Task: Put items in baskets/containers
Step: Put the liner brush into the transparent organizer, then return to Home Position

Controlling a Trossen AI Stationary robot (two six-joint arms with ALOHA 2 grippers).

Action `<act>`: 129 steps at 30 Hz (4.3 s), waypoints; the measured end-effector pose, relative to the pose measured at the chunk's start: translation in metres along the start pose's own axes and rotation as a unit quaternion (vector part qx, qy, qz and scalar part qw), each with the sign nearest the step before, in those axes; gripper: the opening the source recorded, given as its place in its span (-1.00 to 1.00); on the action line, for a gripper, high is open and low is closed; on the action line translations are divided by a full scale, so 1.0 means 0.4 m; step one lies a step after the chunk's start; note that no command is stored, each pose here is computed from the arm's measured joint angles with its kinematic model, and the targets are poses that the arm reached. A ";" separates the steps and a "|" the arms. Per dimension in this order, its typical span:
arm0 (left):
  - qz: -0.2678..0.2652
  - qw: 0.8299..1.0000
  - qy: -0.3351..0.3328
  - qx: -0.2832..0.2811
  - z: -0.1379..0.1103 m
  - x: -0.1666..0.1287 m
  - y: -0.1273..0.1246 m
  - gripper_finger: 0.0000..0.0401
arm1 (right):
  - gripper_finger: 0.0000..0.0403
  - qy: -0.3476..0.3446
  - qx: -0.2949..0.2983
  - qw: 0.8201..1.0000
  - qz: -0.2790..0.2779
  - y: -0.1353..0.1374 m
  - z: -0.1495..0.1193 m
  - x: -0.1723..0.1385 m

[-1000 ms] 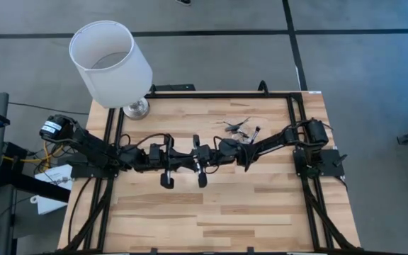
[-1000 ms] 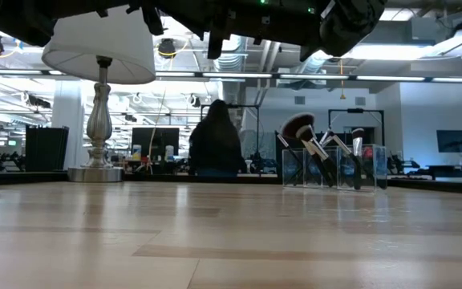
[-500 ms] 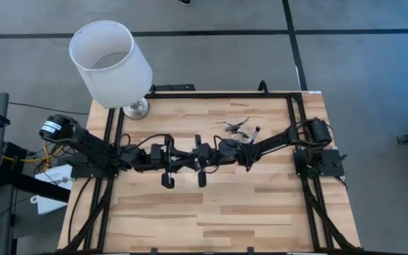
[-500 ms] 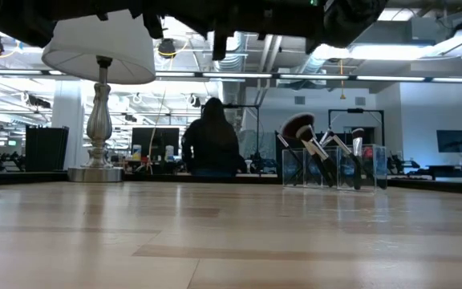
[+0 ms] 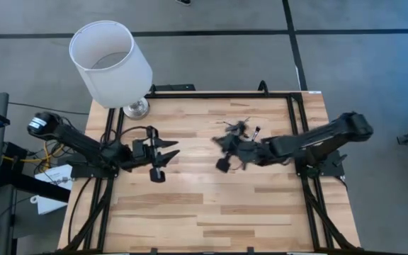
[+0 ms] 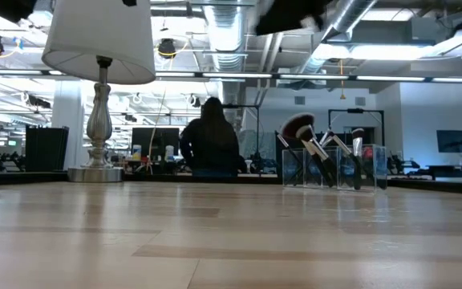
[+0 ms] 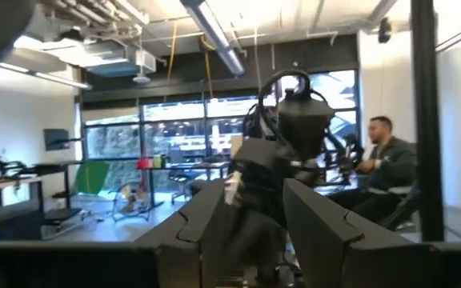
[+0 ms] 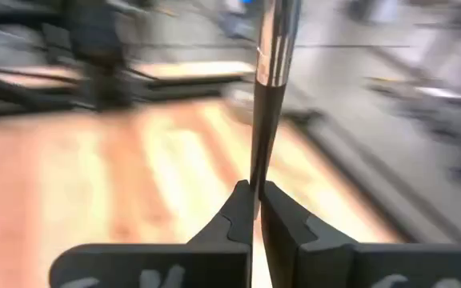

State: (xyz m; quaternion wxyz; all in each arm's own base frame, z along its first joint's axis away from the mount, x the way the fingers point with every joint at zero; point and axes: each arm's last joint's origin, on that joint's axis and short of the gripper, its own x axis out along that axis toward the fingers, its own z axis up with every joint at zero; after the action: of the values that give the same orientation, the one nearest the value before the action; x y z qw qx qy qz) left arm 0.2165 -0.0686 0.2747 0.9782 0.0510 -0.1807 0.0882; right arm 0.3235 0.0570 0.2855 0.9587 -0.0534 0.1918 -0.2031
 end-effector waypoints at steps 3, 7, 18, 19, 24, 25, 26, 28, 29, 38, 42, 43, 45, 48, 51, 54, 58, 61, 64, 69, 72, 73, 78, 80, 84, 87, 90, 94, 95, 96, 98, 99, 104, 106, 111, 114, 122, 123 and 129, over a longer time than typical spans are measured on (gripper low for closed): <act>-0.010 1.000 0.003 -0.002 0.015 -0.012 -0.004 -0.37 | -1.00 0.035 -0.015 0.994 -0.101 -0.031 -0.007 -0.077; -0.020 1.000 0.019 0.005 0.011 -0.016 -0.010 -0.36 | -1.00 0.108 0.030 0.976 -0.187 -0.080 -0.061 -0.126; -0.025 0.998 0.053 0.025 -0.036 -0.026 -0.011 -0.36 | -1.00 0.191 0.147 0.934 -0.265 -0.131 -0.292 -0.088; -0.026 0.998 0.056 0.027 -0.040 -0.029 -0.010 -0.36 | -1.00 0.187 0.163 0.932 -0.264 -0.137 -0.295 -0.081; -0.027 0.997 0.061 0.029 -0.047 -0.034 -0.010 -0.36 | -1.00 0.231 0.194 0.919 -0.254 -0.159 -0.320 -0.055; -0.027 0.997 0.062 0.030 -0.050 -0.035 -0.010 -0.36 | -1.00 0.237 0.199 0.917 -0.250 -0.160 -0.322 -0.051; -0.028 0.997 0.063 0.031 -0.052 -0.037 -0.009 -0.36 | -1.00 0.242 0.203 0.917 -0.245 -0.159 -0.323 -0.048; -0.028 0.997 0.066 0.032 -0.055 -0.039 -0.009 -0.36 | -1.00 0.248 0.207 0.916 -0.237 -0.154 -0.327 -0.042; -0.028 0.997 0.066 0.032 -0.055 -0.039 -0.009 -0.36 | -1.00 0.249 0.208 0.916 -0.235 -0.152 -0.328 -0.040; -0.020 0.997 0.067 0.034 -0.057 -0.035 -0.001 -0.36 | -0.92 0.249 0.208 0.911 -0.254 -0.166 -0.334 -0.025; -0.019 0.997 0.067 0.035 -0.057 -0.035 -0.001 -0.36 | -0.79 0.257 0.220 0.904 -0.261 -0.181 -0.338 -0.013; -0.019 0.997 0.067 0.035 -0.057 -0.035 -0.001 -0.36 | -0.75 0.258 0.222 0.903 -0.263 -0.185 -0.338 -0.012; -0.018 0.997 0.067 0.030 -0.057 -0.034 -0.001 -0.36 | -0.69 0.257 0.224 0.901 -0.266 -0.191 -0.338 -0.009; -0.018 0.997 0.069 0.022 -0.058 -0.035 -0.001 -0.36 | -0.62 0.260 0.216 0.903 -0.266 -0.196 -0.337 -0.008; -0.019 0.997 0.073 0.024 -0.060 -0.035 -0.001 -0.36 | -0.53 0.259 0.209 0.906 -0.261 -0.195 -0.327 -0.006; -0.015 0.997 0.075 0.024 -0.061 -0.035 -0.001 -0.36 | -0.44 0.251 0.198 0.915 -0.245 -0.187 -0.296 -0.003; 0.033 0.996 0.082 0.023 -0.053 -0.041 0.004 -0.36 | -0.37 0.229 0.176 0.934 -0.210 -0.168 -0.196 -0.005; 0.074 0.992 0.097 0.029 -0.037 -0.057 0.001 -0.36 | -0.36 0.213 0.145 0.950 -0.178 -0.148 -0.094 -0.030; 0.082 0.990 0.108 0.047 -0.005 -0.088 -0.007 -0.36 | -0.39 0.190 0.097 0.968 -0.131 -0.117 0.003 -0.076; 0.087 0.990 0.110 0.030 0.073 -0.159 0.003 -0.36 | -0.42 0.119 -0.012 0.991 -0.062 -0.064 0.115 -0.181; 0.094 0.989 0.115 0.016 0.112 -0.203 0.030 -0.37 | -0.42 0.095 -0.052 0.994 -0.023 -0.054 0.127 -0.248; 0.095 0.989 0.114 0.010 0.123 -0.216 0.042 -0.38 | -0.42 0.089 -0.055 0.994 -0.017 -0.056 0.124 -0.266; 0.027 0.994 0.086 -0.056 0.154 -0.254 0.086 -0.48 | -0.42 0.066 -0.047 0.997 0.003 -0.107 0.095 -0.343; -0.046 0.991 0.092 -0.083 0.139 -0.253 0.076 -0.53 | -0.42 0.060 -0.042 0.997 0.012 -0.133 0.073 -0.362; -0.119 0.977 0.147 -0.096 0.078 -0.217 0.038 -0.63 | -0.42 -0.004 -0.036 0.997 0.074 -0.165 0.025 -0.357; -0.081 0.978 0.188 -0.050 0.032 -0.174 0.041 -0.69 | -0.42 -0.099 -0.077 0.973 0.193 -0.171 -0.010 -0.335; -0.023 0.985 0.162 -0.056 0.067 -0.139 0.082 -0.74 | -0.42 -0.157 -0.093 0.953 0.243 -0.202 -0.040 -0.332; -0.001 0.993 0.099 -0.061 0.143 -0.171 0.153 -0.82 | -0.42 -0.146 -0.043 0.968 0.199 -0.273 -0.083 -0.357; -0.001 0.994 0.092 -0.062 0.155 -0.192 0.169 -0.84 | -0.42 -0.149 -0.036 0.970 0.189 -0.287 -0.099 -0.364; 0.000 0.994 0.090 -0.064 0.163 -0.213 0.184 -0.86 | -0.42 -0.152 -0.029 0.971 0.185 -0.297 -0.118 -0.369; 0.006 0.992 0.091 -0.088 0.160 -0.259 0.207 -0.91 | -0.42 -0.173 -0.017 0.967 0.186 -0.310 -0.159 -0.379; 0.006 0.991 0.083 -0.107 0.149 -0.278 0.213 -0.94 | -0.42 -0.189 -0.013 0.964 0.186 -0.314 -0.181 -0.380; -0.066 0.987 0.023 -0.144 0.092 -0.331 0.211 -0.96 | -0.42 -0.270 0.003 0.941 0.205 -0.327 -0.260 -0.392; -0.061 0.989 0.013 -0.136 0.074 -0.338 0.210 -0.95 | -0.42 -0.277 0.010 0.937 0.211 -0.331 -0.282 -0.397; -0.082 0.993 0.041 -0.072 0.007 -0.336 0.190 -0.96 | -0.42 -0.272 0.009 0.937 0.217 -0.337 -0.330 -0.412; -0.082 0.994 0.038 -0.067 -0.015 -0.337 0.185 -0.96 | -0.42 -0.292 0.011 0.932 0.214 -0.339 -0.356 -0.421; -0.099 0.994 0.000 -0.054 -0.080 -0.343 0.167 -0.96 | -0.42 -0.264 0.005 0.941 0.213 -0.329 -0.387 -0.393; -0.100 0.993 0.001 -0.055 -0.081 -0.343 0.167 -0.96 | -0.42 -0.265 0.005 0.940 0.213 -0.328 -0.392 -0.391; -0.111 0.992 -0.002 -0.057 -0.080 -0.343 0.166 -0.96 | -0.42 -0.260 0.030 0.939 0.221 -0.311 -0.434 -0.354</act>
State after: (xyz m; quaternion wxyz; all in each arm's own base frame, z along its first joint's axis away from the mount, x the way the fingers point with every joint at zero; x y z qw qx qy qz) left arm 0.0888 -0.0207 0.1997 0.9830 0.0147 -0.1803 -0.0315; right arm 0.0906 -0.0028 0.1971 0.9970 -0.0316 -0.0638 0.0291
